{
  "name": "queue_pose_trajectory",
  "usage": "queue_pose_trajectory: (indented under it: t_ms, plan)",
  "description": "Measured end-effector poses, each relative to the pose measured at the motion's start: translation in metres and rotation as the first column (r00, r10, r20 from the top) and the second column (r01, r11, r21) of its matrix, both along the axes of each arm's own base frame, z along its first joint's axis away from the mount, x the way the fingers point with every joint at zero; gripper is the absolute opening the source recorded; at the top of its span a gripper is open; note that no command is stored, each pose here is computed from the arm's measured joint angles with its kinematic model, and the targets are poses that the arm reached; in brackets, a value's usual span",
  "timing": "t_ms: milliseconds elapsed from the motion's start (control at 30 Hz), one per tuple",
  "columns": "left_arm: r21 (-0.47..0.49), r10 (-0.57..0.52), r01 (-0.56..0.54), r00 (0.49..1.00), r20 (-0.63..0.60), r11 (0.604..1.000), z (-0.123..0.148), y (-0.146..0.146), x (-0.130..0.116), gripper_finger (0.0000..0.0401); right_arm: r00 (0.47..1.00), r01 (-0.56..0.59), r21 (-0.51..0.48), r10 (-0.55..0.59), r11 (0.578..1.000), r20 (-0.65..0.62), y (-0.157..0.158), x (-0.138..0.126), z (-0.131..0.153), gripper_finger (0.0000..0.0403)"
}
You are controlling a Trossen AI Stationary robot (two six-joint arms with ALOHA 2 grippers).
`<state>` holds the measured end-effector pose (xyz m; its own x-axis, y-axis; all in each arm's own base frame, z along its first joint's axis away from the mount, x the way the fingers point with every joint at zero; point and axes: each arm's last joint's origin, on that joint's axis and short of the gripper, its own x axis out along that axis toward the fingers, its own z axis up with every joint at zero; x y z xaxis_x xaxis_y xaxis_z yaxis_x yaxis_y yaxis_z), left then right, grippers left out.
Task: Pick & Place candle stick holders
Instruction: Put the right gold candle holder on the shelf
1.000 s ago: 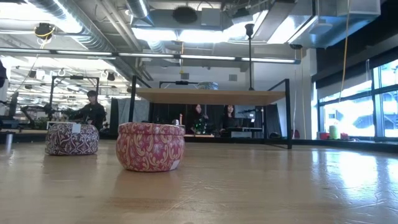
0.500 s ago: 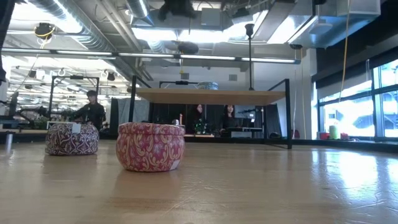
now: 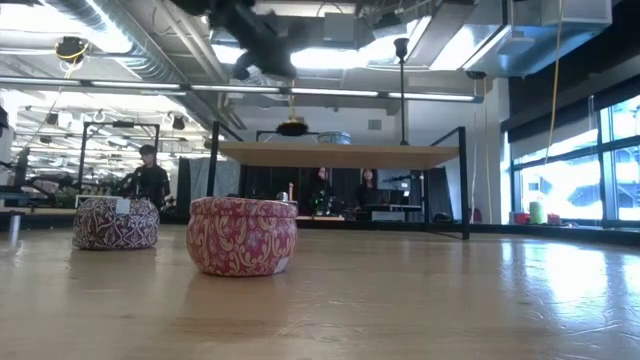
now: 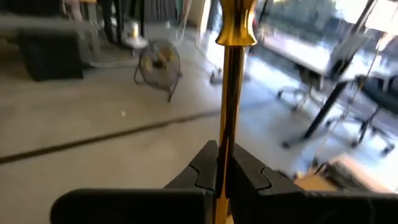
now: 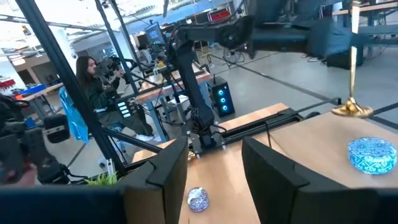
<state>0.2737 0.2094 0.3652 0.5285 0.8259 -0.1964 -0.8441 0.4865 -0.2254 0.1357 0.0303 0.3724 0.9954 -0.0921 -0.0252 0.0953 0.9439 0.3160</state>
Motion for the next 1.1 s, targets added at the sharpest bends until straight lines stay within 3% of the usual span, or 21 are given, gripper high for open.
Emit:
queue_pose_trajectory:
  t_ms: [300, 600, 1100]
  plan:
    - [0.073, 0.034, -0.032, 0.999, -0.024, 0.997, -0.016, -0.013, -0.034, 0.0010, 0.997, 0.070, -0.005, -0.070, 0.998, -0.008, -0.005, 0.006, -0.001, 0.0156]
    - [0.073, 0.011, -0.008, 0.999, -0.038, 0.997, -0.033, -0.001, -0.028, 0.0010, 0.995, 0.096, 0.002, -0.096, 0.995, 0.006, -0.009, 0.008, 0.000, 0.0156]
    - [0.098, 0.048, -0.040, 0.995, -0.082, 0.994, -0.033, 0.001, -0.030, 0.0010, 0.995, 0.097, 0.027, -0.097, 0.995, 0.007, -0.008, 0.010, 0.000, 0.0156]
